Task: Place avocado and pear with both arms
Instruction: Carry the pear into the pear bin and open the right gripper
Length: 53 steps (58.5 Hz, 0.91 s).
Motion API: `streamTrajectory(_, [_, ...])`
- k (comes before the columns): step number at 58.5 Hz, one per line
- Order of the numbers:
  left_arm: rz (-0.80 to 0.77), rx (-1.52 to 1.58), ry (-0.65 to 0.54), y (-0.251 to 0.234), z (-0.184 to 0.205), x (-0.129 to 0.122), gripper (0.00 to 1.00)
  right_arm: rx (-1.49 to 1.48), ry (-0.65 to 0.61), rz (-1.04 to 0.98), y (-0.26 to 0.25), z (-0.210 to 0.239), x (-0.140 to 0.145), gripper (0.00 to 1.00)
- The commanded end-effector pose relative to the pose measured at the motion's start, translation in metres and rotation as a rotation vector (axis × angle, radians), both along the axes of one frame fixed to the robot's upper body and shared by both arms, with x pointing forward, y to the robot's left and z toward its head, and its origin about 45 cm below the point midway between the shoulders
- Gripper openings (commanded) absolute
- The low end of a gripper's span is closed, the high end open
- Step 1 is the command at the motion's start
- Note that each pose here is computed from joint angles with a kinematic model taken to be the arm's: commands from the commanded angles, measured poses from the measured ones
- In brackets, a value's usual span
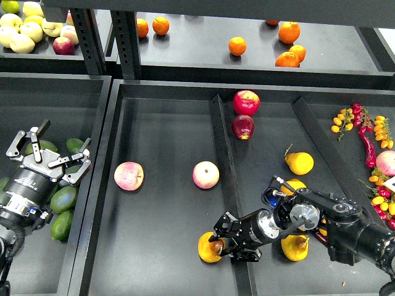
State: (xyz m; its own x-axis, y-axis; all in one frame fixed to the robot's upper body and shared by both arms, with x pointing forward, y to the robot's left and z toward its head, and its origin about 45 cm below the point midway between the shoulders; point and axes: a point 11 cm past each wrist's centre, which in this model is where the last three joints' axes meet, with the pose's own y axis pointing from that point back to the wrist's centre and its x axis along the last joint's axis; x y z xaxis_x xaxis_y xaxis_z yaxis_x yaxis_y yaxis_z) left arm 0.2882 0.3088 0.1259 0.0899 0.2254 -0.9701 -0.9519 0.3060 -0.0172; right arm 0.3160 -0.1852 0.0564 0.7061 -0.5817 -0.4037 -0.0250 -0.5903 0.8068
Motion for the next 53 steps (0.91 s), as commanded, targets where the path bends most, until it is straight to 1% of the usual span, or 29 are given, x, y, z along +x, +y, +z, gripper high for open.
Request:
streamTrajectory(1, [0.0,0.0,0.0,0.0,0.0,0.0,1.0,0.006,-0.015,-0.023,-0.011,0.012,0.009,0.01])
streamTrajectory(9, [-0.001,0.0,0.0,0.0,0.0,0.0,1.0,0.024,-0.031,-0.032,-0.019,0.027,0.015,0.01])
streamTrajectory(13, [0.0,0.0,0.0,0.0,0.0,0.0,1.0,0.027,-0.044,-0.053,-0.032,0.039,0.021,0.01])
streamTrajectory(17, [-0.001,0.0,0.0,0.0,0.0,0.0,1.0,0.01,-0.053,-0.106,-0.061,0.05,0.026,0.01])
streamTrajectory(26, [0.0,0.0,0.0,0.0,0.0,0.0,1.0,-0.024,-0.031,-0.177,-0.103,0.057,0.02,0.01])
streamTrajectory(33, [0.0,0.0,0.0,0.0,0.0,0.0,1.0,-0.067,-0.009,-0.212,-0.13,0.054,0.011,0.01])
streamTrajectory(39, [0.0,0.0,0.0,0.0,0.0,0.0,1.0,-0.068,0.014,-0.226,-0.133,0.047,0.004,0.01])
streamTrajectory(53, [0.0,0.0,-0.002,0.0,0.0,0.0,1.0,-0.068,0.076,-0.207,-0.123,0.022,-0.018,0.01])
